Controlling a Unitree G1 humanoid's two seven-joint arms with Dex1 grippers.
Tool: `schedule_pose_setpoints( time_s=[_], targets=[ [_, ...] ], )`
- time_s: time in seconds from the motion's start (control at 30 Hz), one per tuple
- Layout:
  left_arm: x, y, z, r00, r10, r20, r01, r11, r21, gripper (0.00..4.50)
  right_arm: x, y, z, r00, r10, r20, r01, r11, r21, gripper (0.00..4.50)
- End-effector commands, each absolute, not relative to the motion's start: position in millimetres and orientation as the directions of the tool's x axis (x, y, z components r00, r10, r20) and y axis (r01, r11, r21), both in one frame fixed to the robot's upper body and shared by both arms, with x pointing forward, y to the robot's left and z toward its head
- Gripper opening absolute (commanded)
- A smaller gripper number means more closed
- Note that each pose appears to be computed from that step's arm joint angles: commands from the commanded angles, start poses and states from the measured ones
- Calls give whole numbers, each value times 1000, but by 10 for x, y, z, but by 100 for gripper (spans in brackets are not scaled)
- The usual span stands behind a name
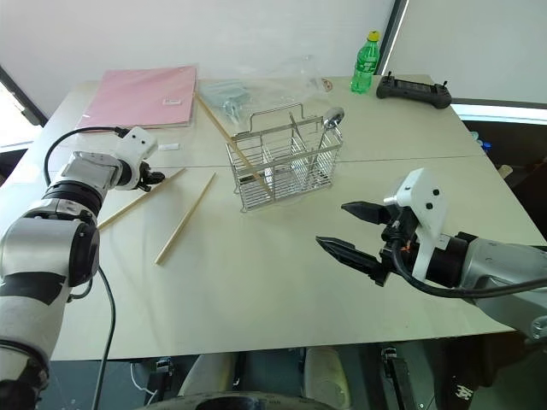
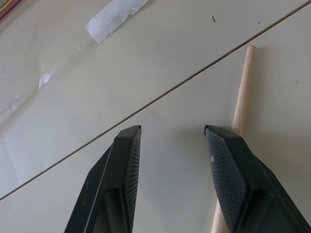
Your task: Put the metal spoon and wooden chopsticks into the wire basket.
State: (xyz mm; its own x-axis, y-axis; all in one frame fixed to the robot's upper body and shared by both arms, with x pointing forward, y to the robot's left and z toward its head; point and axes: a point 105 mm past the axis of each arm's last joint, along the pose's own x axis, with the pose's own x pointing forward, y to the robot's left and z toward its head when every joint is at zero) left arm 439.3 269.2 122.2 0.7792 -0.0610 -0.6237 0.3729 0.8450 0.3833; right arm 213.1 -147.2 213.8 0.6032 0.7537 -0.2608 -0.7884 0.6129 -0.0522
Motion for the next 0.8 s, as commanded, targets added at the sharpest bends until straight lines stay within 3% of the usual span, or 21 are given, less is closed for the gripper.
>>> schedule_pose_setpoints(
  time_s=[0.03, 0.23, 0.43, 0.8],
  targets=[
    [4421, 2638, 1301, 777, -74, -625, 398, 827, 397, 217, 2136, -1458, 2204, 601, 762, -240, -793, 606, -62, 390],
    [4467, 2658, 1502, 800, -62, -596, 377, 826, 420, 217, 2128, -1452, 2191, 605, 760, -237, -789, 612, -55, 390],
    [4461, 2568, 1573, 773, -118, -624, 452, 792, 410, 217, 2121, -1464, 2166, 616, 751, -237, -780, 625, -46, 390],
    [4399, 2541, 1242, 730, -91, -677, 466, 791, 396, 217, 2107, -1484, 2183, 622, 743, -247, -773, 633, -41, 390]
  ],
)
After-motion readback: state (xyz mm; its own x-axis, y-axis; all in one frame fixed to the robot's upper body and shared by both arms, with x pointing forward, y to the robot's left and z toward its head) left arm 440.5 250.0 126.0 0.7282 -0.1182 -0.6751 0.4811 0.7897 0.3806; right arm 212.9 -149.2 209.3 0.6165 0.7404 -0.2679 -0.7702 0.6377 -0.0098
